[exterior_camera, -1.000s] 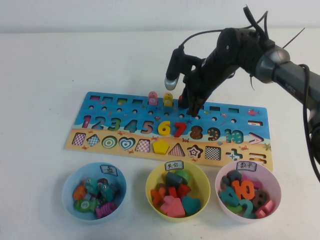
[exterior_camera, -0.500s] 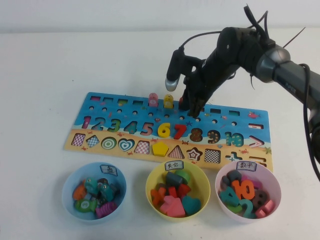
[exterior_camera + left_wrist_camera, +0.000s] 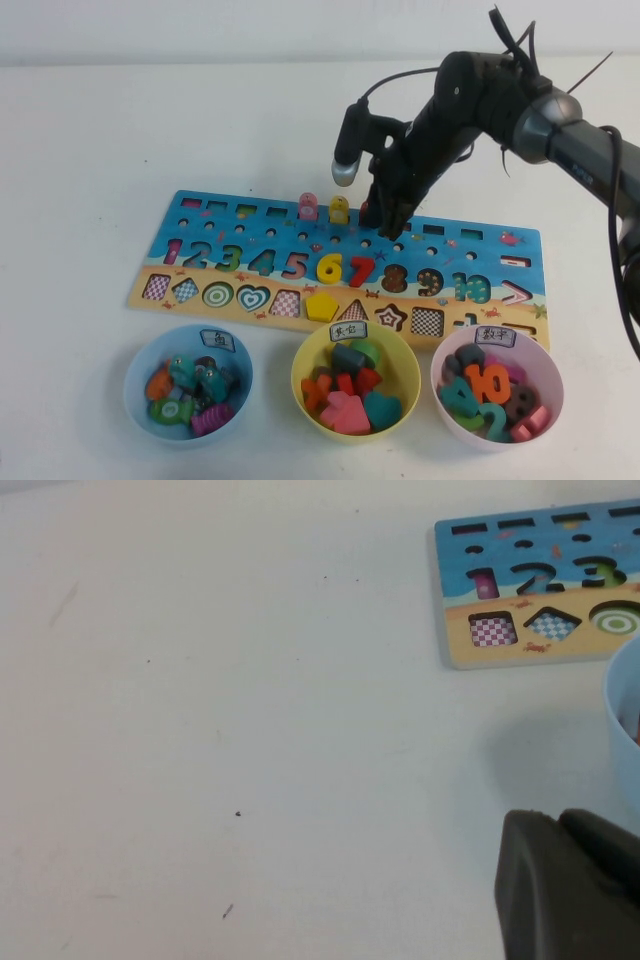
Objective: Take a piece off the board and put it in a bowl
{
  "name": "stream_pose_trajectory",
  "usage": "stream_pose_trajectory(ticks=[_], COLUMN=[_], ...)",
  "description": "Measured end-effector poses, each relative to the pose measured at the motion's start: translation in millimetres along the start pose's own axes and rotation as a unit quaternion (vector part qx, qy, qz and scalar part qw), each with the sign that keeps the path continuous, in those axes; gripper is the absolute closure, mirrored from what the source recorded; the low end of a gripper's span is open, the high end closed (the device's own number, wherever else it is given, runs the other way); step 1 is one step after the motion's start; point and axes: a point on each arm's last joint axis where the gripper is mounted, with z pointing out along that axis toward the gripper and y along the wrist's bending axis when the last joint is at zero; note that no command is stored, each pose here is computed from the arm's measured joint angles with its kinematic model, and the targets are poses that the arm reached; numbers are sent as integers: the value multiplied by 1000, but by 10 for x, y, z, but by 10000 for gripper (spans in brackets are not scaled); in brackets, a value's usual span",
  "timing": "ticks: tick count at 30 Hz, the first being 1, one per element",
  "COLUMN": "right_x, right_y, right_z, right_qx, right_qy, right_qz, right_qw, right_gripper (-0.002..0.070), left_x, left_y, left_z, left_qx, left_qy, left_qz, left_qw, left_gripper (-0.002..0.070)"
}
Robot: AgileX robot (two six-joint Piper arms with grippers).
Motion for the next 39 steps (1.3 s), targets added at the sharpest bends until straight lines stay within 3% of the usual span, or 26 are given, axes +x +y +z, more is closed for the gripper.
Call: stream_pose_trajectory(ticks=[29, 39], right_x=[-6, -9], right_y=[4, -10], right_z=[-14, -1], right_qx=[-2, 5], right_qy=[0, -4], right_qz=[2, 2], right_qw=[1000, 1000], right_gripper=[577, 410], left_x=[0, 0], left_y=[0, 0], left_z=[0, 0], left_qx=[0, 0], left_qy=[0, 0], left_qz=[0, 0], left_qw=[1000, 1000], left_gripper=[680, 680])
